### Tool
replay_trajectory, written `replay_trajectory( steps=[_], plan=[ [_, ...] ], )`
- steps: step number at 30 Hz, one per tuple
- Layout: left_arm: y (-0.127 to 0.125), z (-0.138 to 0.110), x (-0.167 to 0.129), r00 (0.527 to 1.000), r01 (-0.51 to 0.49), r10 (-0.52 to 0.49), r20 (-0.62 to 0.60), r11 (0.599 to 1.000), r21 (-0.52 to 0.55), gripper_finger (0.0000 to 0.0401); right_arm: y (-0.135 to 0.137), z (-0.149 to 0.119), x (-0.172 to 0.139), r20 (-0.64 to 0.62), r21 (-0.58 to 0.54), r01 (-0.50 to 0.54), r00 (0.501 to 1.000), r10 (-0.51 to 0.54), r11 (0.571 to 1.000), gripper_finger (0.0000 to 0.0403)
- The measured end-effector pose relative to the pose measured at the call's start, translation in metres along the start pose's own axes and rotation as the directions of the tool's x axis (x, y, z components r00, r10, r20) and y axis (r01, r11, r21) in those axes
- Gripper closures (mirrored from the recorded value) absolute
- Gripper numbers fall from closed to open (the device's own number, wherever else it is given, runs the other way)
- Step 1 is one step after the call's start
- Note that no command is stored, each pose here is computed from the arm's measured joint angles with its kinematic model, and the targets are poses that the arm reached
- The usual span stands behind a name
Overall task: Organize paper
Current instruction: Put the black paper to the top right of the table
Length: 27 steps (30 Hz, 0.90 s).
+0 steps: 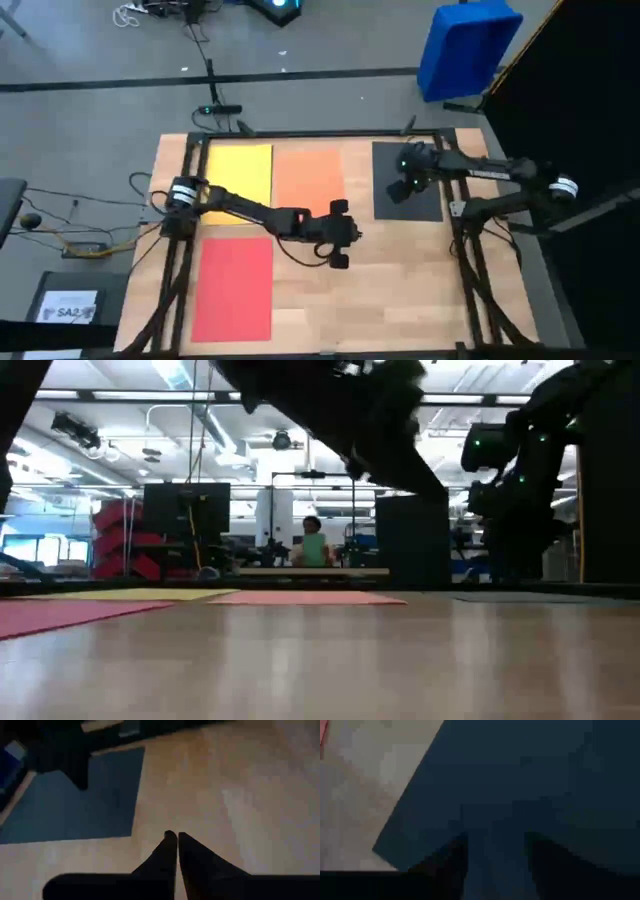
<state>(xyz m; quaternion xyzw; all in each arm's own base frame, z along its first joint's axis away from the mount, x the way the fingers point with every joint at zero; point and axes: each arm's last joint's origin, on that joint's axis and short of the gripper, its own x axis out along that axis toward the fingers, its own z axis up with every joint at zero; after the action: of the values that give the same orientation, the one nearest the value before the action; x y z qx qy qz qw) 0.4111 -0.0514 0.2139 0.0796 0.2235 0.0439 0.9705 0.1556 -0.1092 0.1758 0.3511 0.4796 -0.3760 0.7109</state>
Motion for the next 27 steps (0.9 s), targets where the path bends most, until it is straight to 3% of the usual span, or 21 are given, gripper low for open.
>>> replay_trajectory(
  steps=[4,9,17,27],
  plan=[
    [0.018,-0.018,-0.026,0.998,-0.032,0.038,0.056,0.995,-0.090,0.0401,-0.009,0.004,-0.001,0.011,0.041,0.012,1.000,-0.013,0.999,0.0239],
    [0.027,-0.023,-0.053,0.993,-0.058,0.073,0.089,0.986,-0.154,0.0401,-0.015,0.008,0.005,-0.003,0.077,0.043,0.999,-0.043,0.996,0.0239],
    [0.027,-0.022,-0.068,0.990,-0.046,0.065,0.124,0.987,-0.153,0.0401,-0.017,0.016,0.029,-0.047,0.094,0.079,0.996,-0.075,0.992,0.0239],
    [0.033,-0.051,-0.096,0.961,-0.020,0.088,0.263,0.968,-0.250,0.0401,-0.016,0.017,0.042,-0.091,0.037,0.082,0.993,-0.078,0.996,0.0239]
  ],
)
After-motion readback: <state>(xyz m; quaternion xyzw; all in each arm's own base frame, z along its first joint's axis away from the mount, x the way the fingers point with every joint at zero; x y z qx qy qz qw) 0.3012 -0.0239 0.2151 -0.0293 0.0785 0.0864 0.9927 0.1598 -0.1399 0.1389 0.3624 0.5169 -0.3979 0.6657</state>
